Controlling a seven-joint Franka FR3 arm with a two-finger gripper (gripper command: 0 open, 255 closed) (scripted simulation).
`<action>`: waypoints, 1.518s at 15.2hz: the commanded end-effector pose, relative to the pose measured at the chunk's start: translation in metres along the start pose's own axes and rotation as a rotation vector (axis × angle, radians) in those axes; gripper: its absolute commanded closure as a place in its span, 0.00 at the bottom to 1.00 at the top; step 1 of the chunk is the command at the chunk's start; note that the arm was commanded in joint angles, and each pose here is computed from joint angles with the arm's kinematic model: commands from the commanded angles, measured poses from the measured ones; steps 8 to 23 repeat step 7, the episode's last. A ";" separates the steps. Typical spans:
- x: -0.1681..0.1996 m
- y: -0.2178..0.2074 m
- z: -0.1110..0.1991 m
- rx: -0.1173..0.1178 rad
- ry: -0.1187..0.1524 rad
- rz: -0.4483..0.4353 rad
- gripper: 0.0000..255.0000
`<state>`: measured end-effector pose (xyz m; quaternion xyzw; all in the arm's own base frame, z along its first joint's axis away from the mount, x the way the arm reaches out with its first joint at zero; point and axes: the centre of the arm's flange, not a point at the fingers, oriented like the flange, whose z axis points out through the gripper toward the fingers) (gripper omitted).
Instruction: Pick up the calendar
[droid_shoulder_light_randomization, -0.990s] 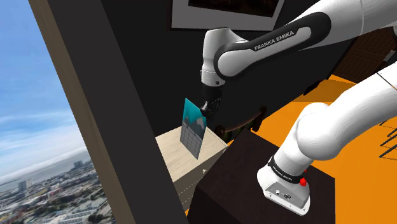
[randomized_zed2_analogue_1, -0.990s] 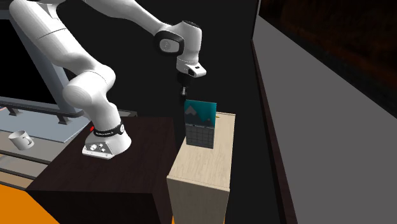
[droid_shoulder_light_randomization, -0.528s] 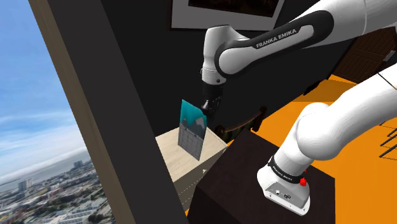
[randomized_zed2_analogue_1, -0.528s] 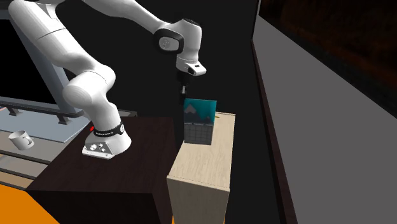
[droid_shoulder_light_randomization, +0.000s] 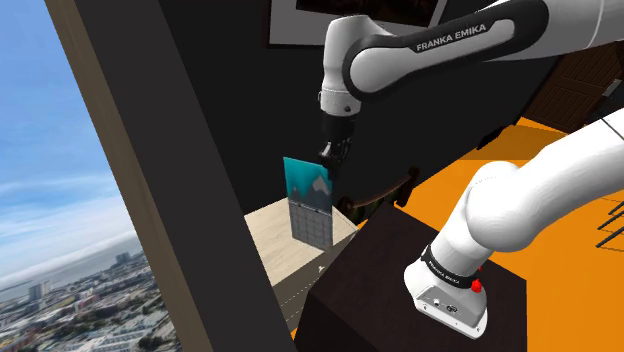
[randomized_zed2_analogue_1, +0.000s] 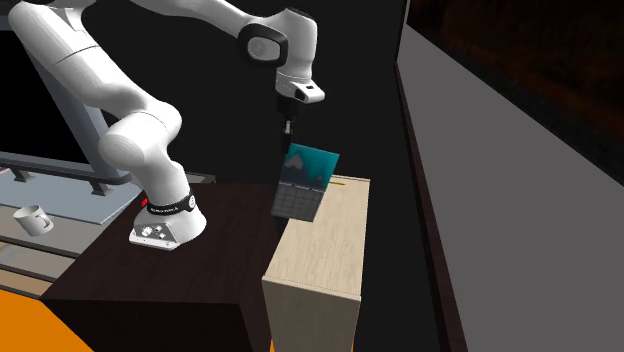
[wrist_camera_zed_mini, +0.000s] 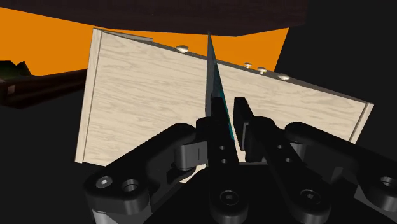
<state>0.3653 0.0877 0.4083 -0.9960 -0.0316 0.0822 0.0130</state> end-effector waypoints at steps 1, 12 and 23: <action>-0.002 -0.001 -0.011 0.000 0.000 0.000 1.00; -0.005 -0.002 -0.033 0.000 0.000 0.000 1.00; -0.005 -0.002 -0.033 0.000 0.000 0.000 1.00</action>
